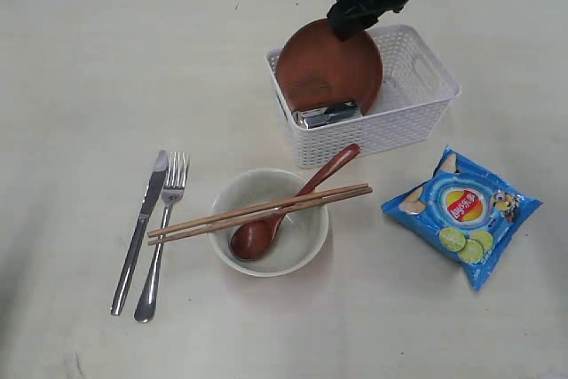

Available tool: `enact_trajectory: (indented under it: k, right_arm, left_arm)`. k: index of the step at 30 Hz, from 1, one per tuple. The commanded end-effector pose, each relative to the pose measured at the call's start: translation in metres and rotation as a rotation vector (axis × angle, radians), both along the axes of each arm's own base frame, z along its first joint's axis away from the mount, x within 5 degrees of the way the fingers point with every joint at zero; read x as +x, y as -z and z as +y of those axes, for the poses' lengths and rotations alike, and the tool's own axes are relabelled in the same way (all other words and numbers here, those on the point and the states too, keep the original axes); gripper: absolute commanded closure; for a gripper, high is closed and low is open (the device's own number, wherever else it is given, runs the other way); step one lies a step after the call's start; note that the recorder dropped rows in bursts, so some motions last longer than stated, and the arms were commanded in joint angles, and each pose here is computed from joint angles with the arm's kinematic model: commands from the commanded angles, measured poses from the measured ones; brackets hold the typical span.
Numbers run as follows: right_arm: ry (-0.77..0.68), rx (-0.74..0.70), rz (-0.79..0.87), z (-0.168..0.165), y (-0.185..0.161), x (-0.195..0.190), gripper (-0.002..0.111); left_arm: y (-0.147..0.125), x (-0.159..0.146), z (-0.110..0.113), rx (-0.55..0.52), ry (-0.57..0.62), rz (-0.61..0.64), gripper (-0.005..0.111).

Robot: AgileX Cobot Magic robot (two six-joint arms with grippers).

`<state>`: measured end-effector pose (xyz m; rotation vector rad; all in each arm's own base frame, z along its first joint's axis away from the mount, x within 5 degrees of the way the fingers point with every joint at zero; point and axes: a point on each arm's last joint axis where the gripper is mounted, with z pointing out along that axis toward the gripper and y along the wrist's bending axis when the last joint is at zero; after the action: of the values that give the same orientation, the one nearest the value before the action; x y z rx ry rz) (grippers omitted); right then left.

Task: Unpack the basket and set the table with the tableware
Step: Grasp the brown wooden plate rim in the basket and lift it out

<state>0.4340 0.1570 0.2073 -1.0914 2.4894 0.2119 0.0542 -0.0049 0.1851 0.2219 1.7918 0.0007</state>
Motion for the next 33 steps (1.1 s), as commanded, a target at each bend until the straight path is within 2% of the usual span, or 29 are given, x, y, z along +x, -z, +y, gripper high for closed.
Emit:
enact_trajectory:
  k: [1,5,13,14,20,28,33]
  right_arm:
    - [-0.073,0.031,-0.019,0.006,0.006,0.003,0.055]
    - [-0.069,0.027,-0.014,0.007,0.016,0.007,0.06]
    - [-0.073,-0.006,-0.054,0.005,0.02,0.011,0.107]
    - [-0.074,-0.009,-0.057,0.005,0.02,0.011,0.109]
    - [-0.079,-0.122,-0.079,-0.007,0.02,0.013,0.109]
    - [0.192,-0.206,-0.121,-0.063,0.005,0.027,0.109]
    - [0.353,-0.173,-0.13,-0.102,-0.012,0.03,0.109]
  left_arm:
    - [0.001,0.0,0.0,-0.003,0.0,-0.002,0.107]
    - [0.001,0.0,0.0,-0.003,0.0,-0.002,0.107]
    - [0.001,0.0,0.0,-0.003,0.0,-0.002,0.107]
    - [0.001,0.0,0.0,-0.003,0.0,-0.002,0.107]
    - [0.001,0.0,0.0,-0.003,0.0,-0.002,0.107]
    - [0.001,0.0,0.0,-0.003,0.0,-0.002,0.107]
    - [0.001,0.0,0.0,-0.003,0.0,-0.002,0.107]
